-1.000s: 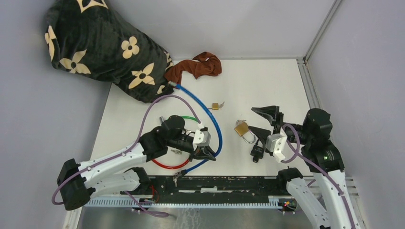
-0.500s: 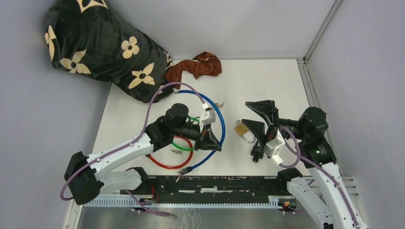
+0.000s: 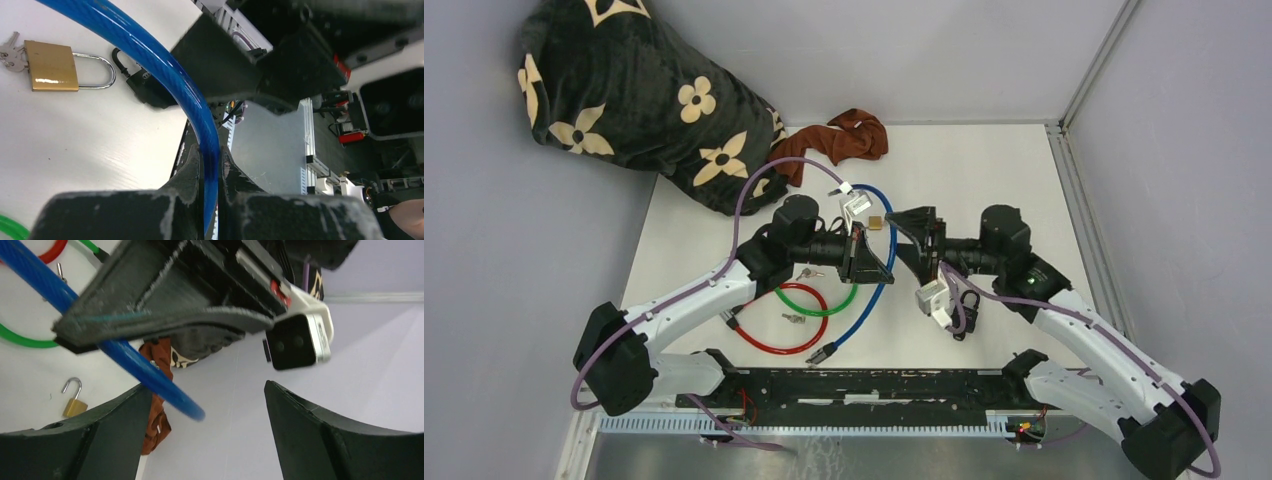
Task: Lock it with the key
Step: Lock the lock.
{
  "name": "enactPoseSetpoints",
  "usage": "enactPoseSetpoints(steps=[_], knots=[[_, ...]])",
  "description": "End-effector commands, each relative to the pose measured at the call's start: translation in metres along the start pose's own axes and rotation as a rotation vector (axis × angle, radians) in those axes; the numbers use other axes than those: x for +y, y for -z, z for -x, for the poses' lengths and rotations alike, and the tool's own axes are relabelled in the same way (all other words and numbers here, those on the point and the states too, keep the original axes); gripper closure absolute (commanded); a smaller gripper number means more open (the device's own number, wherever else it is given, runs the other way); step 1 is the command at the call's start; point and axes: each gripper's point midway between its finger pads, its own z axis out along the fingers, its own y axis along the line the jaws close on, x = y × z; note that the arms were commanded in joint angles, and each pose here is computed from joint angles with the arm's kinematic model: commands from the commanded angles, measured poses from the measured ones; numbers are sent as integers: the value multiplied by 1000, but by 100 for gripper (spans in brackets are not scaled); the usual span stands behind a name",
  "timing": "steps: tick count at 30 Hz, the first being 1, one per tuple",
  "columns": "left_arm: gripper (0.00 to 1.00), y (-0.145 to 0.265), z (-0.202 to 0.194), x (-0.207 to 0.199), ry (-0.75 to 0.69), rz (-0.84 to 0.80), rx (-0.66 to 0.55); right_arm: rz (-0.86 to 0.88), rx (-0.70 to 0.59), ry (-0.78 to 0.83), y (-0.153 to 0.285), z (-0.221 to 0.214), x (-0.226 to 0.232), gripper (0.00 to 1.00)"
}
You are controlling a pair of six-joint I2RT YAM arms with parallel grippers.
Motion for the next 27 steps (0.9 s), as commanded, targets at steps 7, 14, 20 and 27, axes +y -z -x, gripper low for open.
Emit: enactPoseSetpoints(steps=[7, 14, 20, 27], knots=[[98, 1, 35, -32, -70, -97, -62, 125, 16, 127, -34, 3, 26, 29], [98, 7, 27, -40, -122, -132, -28, 106, 30, 30, -32, 3, 32, 100], [48, 26, 32, -19, -489, 26, -74, 103, 112, -177, -19, -2, 38, 100], [37, 61, 13, 15, -859, 231, 55, 54, 201, -449, -5, -5, 33, 100]])
